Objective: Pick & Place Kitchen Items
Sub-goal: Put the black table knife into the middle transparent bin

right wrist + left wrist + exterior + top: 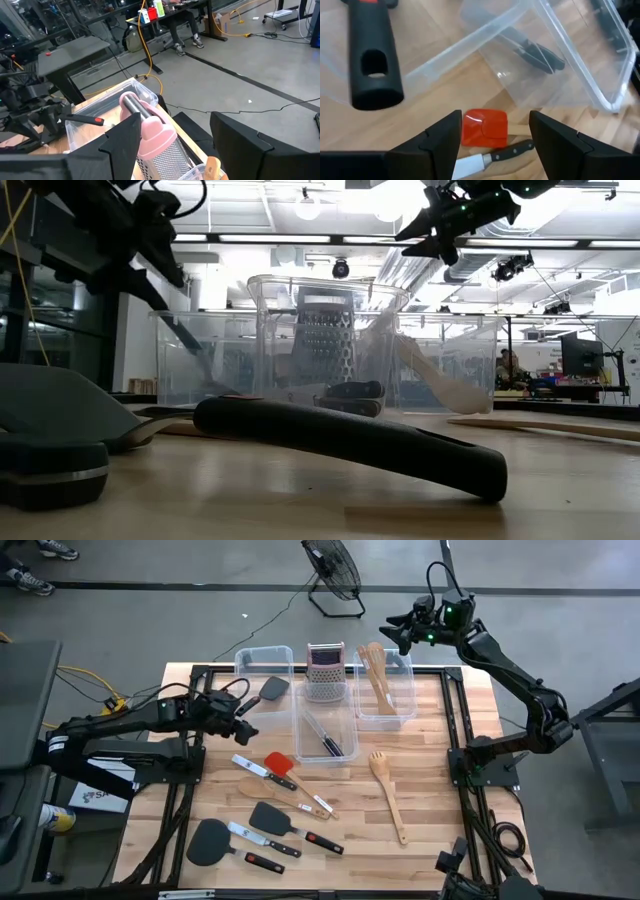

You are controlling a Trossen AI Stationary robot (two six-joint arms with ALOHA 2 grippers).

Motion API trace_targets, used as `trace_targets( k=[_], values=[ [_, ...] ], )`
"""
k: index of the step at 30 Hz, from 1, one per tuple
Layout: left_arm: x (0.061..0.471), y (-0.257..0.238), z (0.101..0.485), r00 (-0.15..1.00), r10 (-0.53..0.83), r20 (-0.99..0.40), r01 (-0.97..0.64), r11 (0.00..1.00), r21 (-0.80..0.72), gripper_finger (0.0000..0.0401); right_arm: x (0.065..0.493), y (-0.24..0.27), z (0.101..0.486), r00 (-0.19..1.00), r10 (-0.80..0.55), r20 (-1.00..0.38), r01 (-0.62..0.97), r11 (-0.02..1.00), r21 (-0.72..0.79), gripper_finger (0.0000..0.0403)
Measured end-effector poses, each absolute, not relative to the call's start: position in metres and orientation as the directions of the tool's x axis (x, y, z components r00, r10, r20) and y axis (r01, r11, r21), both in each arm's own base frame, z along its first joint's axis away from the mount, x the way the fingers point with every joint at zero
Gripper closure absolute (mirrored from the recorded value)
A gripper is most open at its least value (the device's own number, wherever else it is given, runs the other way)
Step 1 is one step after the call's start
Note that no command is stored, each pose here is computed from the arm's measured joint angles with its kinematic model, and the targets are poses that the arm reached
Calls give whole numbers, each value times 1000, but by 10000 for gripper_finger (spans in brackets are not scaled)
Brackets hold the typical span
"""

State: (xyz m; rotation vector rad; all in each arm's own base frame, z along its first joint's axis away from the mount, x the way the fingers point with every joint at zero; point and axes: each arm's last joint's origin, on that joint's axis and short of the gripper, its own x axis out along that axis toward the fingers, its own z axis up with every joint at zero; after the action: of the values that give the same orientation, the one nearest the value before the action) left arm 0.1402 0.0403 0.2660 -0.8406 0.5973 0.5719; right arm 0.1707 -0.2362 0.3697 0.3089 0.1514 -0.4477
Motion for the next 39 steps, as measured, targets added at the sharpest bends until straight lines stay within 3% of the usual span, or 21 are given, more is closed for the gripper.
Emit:
trace_targets(
  k=[10, 21, 39],
  values=[
    [145, 41, 271, 750, 209, -627, -597, 623, -506, 172, 171, -236, 369, 900, -379, -213, 427, 866, 261, 172],
    [150, 36, 278, 832, 16, -555, -382, 742, -551, 172, 171, -235, 367, 902, -362, -234, 419, 864, 278, 172],
    [167, 34, 266, 792, -82, -606, -154, 932, -328, 172, 170, -233, 361, 898, -335, -285, 418, 852, 314, 172]
  ],
)
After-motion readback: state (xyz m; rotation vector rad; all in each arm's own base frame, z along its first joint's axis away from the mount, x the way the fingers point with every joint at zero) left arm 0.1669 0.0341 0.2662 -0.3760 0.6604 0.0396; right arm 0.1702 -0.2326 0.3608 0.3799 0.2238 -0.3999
